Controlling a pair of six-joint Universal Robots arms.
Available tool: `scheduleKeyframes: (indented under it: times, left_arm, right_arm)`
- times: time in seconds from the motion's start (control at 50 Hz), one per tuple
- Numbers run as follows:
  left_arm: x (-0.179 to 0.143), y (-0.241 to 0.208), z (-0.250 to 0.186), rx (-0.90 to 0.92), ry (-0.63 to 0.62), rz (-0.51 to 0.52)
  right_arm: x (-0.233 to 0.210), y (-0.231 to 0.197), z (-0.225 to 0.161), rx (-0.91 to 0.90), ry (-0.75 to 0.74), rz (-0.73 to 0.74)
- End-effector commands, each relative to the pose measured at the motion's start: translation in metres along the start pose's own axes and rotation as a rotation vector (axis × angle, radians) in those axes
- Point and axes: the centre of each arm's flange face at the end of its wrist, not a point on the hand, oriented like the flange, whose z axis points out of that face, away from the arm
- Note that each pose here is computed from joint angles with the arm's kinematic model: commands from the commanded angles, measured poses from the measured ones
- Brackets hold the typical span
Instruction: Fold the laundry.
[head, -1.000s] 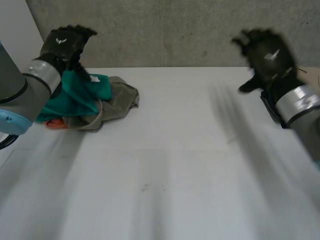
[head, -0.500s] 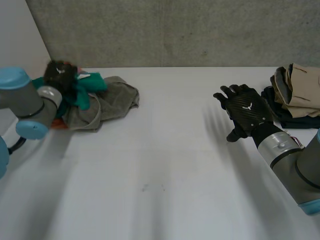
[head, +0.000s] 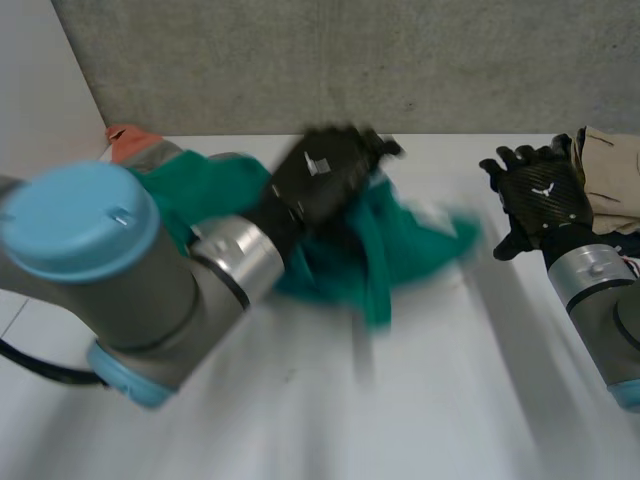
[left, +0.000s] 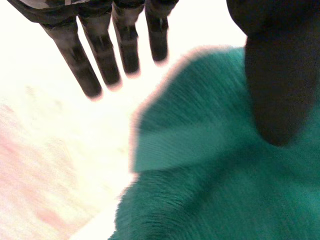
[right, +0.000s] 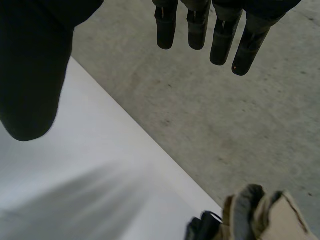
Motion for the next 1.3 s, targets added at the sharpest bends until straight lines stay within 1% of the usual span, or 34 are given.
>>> scheduleKeyframes:
  times: [0.02,0.1,0.12,0.2,0.3,0.32,0.34,0.38,0.4,0.42,0.44,0.48,0.5,0.54,0.58,0.62,0.74,0.82,0.92,1.0,1.06,1.14,1.16,1.18,1.22,1.24,1.26,1.3]
  left_arm:
    - [0.014,0.033,-0.009,-0.196,0.047,-0.101]
    - [-0.015,0.01,-0.009,-0.137,-0.033,-0.087]
    - [-0.032,0.005,-0.01,-0.125,-0.077,-0.079]
    - [-0.069,0.004,-0.015,-0.124,-0.171,-0.068]
    - [-0.105,0.015,-0.021,-0.156,-0.261,-0.061]
    - [-0.112,0.017,-0.022,-0.161,-0.277,-0.056]
    - [-0.128,0.025,-0.023,-0.176,-0.312,-0.038]
    - [-0.145,0.038,-0.024,-0.204,-0.342,-0.013]
    - [-0.154,0.045,-0.024,-0.222,-0.356,0.003]
    - [-0.17,0.059,-0.024,-0.251,-0.377,0.043]
    - [-0.179,0.064,-0.024,-0.261,-0.388,0.068]
    - [-0.192,0.07,-0.022,-0.276,-0.399,0.126]
    - [-0.199,0.076,-0.017,-0.286,-0.385,0.188]
    - [-0.206,0.083,-0.01,-0.288,-0.364,0.244]
    - [-0.219,0.095,-0.002,-0.285,-0.342,0.3]
    - [-0.224,0.101,0.006,-0.273,-0.327,0.317]
    - [-0.241,0.123,0.023,-0.275,-0.322,0.311]
    - [-0.244,0.135,0.026,-0.299,-0.318,0.3]
    - [-0.245,0.137,0.028,-0.304,-0.34,0.308]
    - [-0.244,0.13,0.029,-0.306,-0.384,0.324]
    - [-0.241,0.111,0.033,-0.277,-0.405,0.345]
    - [-0.243,0.081,0.044,-0.173,-0.434,0.4]
    - [-0.244,0.073,0.047,-0.137,-0.445,0.42]
    - [-0.248,0.053,0.056,-0.055,-0.478,0.461]
    - [-0.25,0.031,0.063,0.029,-0.521,0.498]
    - [-0.252,0.019,0.066,0.069,-0.547,0.513]
    - [-0.254,-0.005,0.07,0.15,-0.598,0.538]
    - [-0.253,-0.027,0.072,0.227,-0.636,0.549]
  right_arm:
    - [0.01,0.001,0.004,-0.005,0.035,0.001]
    - [0.009,0.001,0.002,-0.018,0.026,0.004]
    - [0.009,0.0,0.001,-0.025,0.023,0.006]
    - [0.006,-0.007,-0.006,-0.083,-0.027,0.023]
    - [-0.004,-0.016,-0.021,-0.216,-0.139,0.064]
    - [-0.011,-0.02,-0.028,-0.255,-0.192,0.082]
    - [-0.015,-0.022,-0.032,-0.273,-0.223,0.091]
    - [-0.024,-0.029,-0.041,-0.296,-0.285,0.104]
    - [-0.031,-0.037,-0.049,-0.31,-0.338,0.111]
    - [-0.035,-0.04,-0.054,-0.321,-0.361,0.115]
    - [-0.037,-0.042,-0.058,-0.331,-0.378,0.118]
    - [-0.049,-0.043,-0.07,-0.355,-0.438,0.119]
    - [-0.055,-0.042,-0.074,-0.359,-0.459,0.112]
    - [-0.066,-0.042,-0.082,-0.354,-0.499,0.086]
    - [-0.086,-0.042,-0.095,-0.324,-0.564,0.024]
    - [-0.105,-0.042,-0.105,-0.269,-0.619,-0.051]
    - [-0.129,-0.026,-0.116,-0.232,-0.663,-0.125]
    - [-0.14,-0.012,-0.114,-0.233,-0.656,-0.151]
    - [-0.152,0.004,-0.104,-0.241,-0.639,-0.173]
    - [-0.15,0.003,-0.086,-0.207,-0.583,-0.18]
    - [-0.146,-0.006,-0.074,-0.163,-0.534,-0.175]
    - [-0.127,-0.03,-0.037,-0.05,-0.378,-0.179]
    - [-0.112,-0.04,-0.017,-0.006,-0.28,-0.17]
    - [-0.102,-0.048,-0.007,0.023,-0.226,-0.163]
    - [-0.083,-0.067,0.012,0.082,-0.121,-0.143]
    - [-0.064,-0.086,0.029,0.139,-0.027,-0.117]
    - [-0.055,-0.095,0.036,0.167,0.013,-0.1]
    - [-0.037,-0.112,0.048,0.218,0.083,-0.062]
